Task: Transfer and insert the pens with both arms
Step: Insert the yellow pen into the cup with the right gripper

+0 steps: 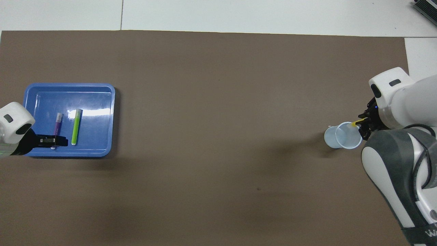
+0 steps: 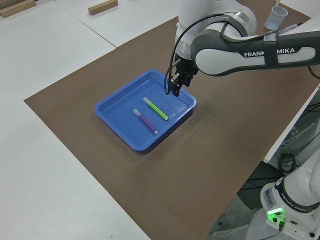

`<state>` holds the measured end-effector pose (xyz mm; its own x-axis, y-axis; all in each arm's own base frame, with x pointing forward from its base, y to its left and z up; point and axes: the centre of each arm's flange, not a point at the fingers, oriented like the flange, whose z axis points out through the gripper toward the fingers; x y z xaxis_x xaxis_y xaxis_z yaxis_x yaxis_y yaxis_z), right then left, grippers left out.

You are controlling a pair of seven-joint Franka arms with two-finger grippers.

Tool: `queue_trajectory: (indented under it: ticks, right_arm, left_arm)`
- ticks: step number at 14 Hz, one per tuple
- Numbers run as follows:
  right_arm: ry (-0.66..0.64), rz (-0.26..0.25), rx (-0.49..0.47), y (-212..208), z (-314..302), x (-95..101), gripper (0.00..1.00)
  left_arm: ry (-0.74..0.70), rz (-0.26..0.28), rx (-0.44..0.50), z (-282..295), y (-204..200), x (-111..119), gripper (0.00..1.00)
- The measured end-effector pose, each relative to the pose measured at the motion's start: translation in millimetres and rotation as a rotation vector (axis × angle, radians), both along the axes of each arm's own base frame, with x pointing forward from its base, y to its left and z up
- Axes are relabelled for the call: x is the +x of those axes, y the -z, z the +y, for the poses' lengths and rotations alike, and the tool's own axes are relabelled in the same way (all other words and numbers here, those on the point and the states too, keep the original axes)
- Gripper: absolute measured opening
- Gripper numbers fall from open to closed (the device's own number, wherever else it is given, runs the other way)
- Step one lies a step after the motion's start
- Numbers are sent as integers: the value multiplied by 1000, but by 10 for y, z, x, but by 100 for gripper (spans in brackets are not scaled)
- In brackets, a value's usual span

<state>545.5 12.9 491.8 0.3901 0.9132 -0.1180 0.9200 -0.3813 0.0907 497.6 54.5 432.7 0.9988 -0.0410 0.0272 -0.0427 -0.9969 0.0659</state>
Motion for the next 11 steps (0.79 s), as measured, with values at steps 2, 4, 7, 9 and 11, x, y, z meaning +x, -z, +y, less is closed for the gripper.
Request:
queue_trajectory:
  ticks: [2, 4, 7, 9, 11]
  right_arm:
    - [24, 24, 11, 159, -79, -48, 20]
    - [60, 41, 32, 319, -217, -94, 20]
    - [124, 61, 50, 560, -524, -166, 20]
    - [154, 76, 79, 676, -597, -173, 20]
    - [160, 77, 92, 744, -590, -161, 20]
  left_arm:
    - [-8, -8, 8, 128, 121, 56, 60]
    - [-10, -26, 16, 151, 202, 119, 60]
    - [-5, -46, 29, 122, 379, 229, 63]
    - [-4, -55, 36, 116, 480, 294, 60]
    - [-5, -64, 43, 123, 559, 373, 60]
